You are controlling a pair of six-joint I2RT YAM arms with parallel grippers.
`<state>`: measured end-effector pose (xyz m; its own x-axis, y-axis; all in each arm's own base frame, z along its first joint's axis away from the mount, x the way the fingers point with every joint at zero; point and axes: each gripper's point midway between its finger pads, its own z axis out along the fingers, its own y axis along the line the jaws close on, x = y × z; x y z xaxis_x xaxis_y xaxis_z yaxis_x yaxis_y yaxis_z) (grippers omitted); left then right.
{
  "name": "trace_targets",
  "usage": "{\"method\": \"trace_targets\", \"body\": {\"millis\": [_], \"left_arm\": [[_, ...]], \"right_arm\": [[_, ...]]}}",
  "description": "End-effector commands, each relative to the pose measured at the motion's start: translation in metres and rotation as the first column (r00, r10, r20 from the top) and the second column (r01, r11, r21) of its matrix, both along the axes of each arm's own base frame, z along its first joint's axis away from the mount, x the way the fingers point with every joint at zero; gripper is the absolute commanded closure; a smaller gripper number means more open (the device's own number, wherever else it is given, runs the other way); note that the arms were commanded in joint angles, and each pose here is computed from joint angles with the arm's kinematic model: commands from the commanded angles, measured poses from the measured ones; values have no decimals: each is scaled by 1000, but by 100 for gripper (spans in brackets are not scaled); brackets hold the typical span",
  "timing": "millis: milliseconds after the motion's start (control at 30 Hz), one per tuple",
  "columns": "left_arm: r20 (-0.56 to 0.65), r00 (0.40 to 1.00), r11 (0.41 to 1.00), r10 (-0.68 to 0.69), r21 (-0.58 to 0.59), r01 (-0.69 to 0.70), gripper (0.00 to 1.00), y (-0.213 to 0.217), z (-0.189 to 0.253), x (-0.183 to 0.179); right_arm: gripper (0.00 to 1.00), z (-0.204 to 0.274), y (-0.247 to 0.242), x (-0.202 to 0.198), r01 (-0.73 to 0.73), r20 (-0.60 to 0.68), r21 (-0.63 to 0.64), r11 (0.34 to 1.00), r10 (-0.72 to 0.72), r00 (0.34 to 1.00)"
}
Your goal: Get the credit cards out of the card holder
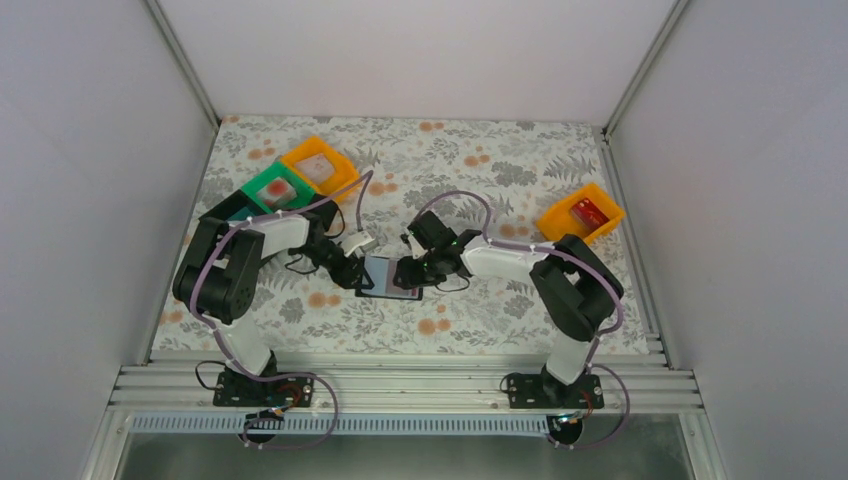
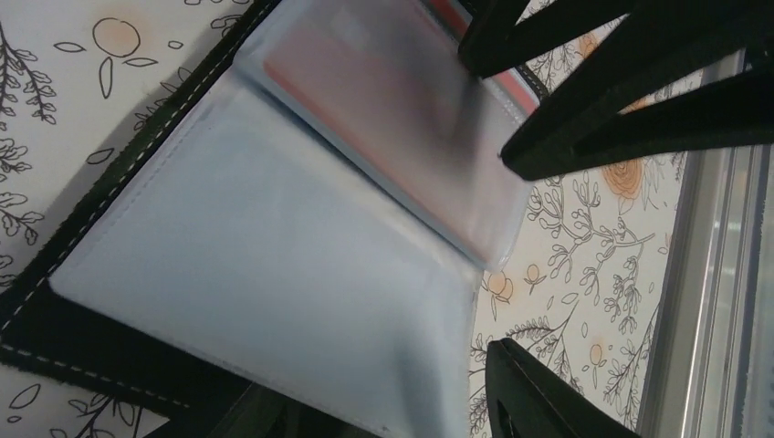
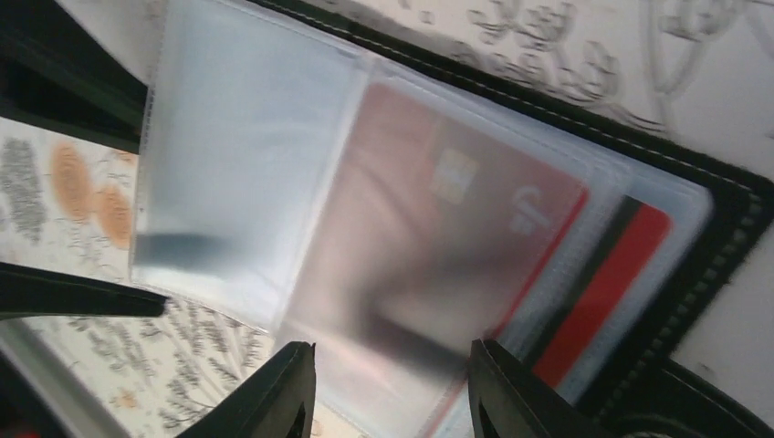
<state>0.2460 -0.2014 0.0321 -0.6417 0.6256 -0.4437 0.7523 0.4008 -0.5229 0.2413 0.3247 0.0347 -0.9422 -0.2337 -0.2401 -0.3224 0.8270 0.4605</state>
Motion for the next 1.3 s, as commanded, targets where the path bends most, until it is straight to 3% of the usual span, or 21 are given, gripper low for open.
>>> {"method": "trace_targets", "body": {"millis": [0,167,433,733,967,1267], "left_arm": [[-4,1000,999,-17,-44,17,50,-6,5,0],[-5,1000,999,-22,-49,21,56,-6,5,-1],[-4,1000,998,-30,-63,29,56,-7,10,-2],[12,999,995,-32,-92,33,48,-5,22,0],[44,999,994,8,-113,-3,27,5,35,8],[78,993,979,90,-188,-74,25,30,61,22]], "right_arm": [[56,7,31,-7,-61,-28,147,987,66,997],[57,9,39,-4,-71,-27,175,982,77,997],[57,19,60,2,-78,-33,267,961,90,995],[58,27,70,16,-29,-17,303,953,36,999],[58,26,83,16,-45,-37,330,943,60,998],[57,33,111,20,-84,-31,335,939,100,994]]}}
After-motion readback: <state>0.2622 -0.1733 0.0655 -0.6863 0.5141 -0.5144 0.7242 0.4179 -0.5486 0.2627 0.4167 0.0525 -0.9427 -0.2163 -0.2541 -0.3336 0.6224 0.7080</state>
